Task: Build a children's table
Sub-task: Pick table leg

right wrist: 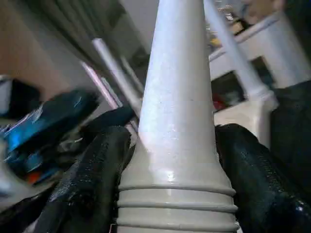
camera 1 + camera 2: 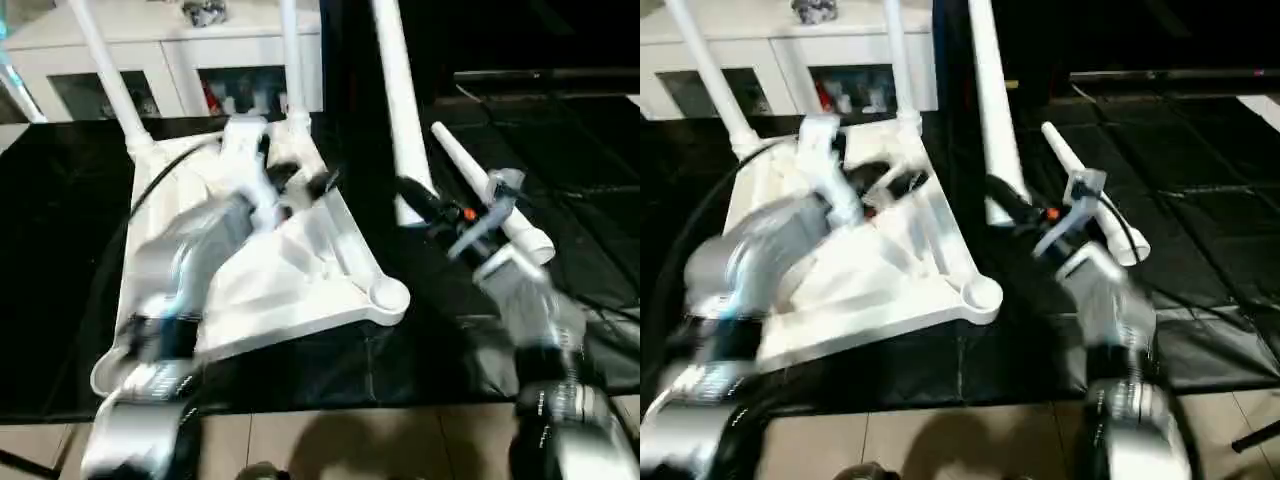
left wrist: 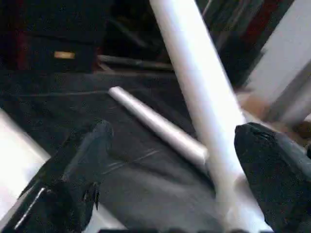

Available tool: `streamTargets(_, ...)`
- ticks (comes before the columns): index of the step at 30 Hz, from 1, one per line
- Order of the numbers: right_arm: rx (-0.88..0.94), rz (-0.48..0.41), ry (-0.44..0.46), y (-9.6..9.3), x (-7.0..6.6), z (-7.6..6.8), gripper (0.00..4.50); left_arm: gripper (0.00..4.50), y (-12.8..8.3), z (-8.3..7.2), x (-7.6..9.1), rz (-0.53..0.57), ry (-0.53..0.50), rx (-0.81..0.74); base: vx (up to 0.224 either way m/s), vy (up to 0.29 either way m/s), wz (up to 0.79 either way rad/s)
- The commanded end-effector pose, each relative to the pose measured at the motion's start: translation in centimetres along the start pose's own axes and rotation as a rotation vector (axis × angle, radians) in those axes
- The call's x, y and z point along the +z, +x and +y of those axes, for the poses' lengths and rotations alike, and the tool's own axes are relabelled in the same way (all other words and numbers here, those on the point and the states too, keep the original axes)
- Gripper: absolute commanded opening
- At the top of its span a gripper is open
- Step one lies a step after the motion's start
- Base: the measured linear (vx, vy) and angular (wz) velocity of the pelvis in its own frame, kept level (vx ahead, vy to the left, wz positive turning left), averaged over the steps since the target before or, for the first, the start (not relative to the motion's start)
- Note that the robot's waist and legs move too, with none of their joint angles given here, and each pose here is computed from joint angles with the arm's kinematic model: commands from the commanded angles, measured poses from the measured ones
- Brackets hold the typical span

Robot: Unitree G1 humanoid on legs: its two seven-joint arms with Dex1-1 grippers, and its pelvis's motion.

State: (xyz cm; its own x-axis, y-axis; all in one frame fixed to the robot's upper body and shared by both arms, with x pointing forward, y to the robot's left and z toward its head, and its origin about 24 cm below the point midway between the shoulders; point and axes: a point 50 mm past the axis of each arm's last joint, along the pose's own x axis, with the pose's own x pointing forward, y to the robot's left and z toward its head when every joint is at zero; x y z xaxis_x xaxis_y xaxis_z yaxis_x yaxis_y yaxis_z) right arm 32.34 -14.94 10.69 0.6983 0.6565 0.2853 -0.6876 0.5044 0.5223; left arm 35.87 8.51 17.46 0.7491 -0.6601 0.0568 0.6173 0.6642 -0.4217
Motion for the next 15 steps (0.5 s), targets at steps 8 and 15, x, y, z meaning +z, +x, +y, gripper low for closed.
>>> streamTargets(8, 0.130, 0.103, -0.039, 0.1, -1.1, 3.1, 2.68, 4.50, 2.0, -1.2, 1.4, -0.039, -0.180, -0.033, 0.000, 0.000, 0.00)
streamTargets(15, 0.049, 0.197, -0.165, 0.5, -1.6, 2.7, 2.68, 3.94, 2.3, -1.0, 1.6, -0.082, -0.299, -0.013, 0.000, 0.000, 0.00)
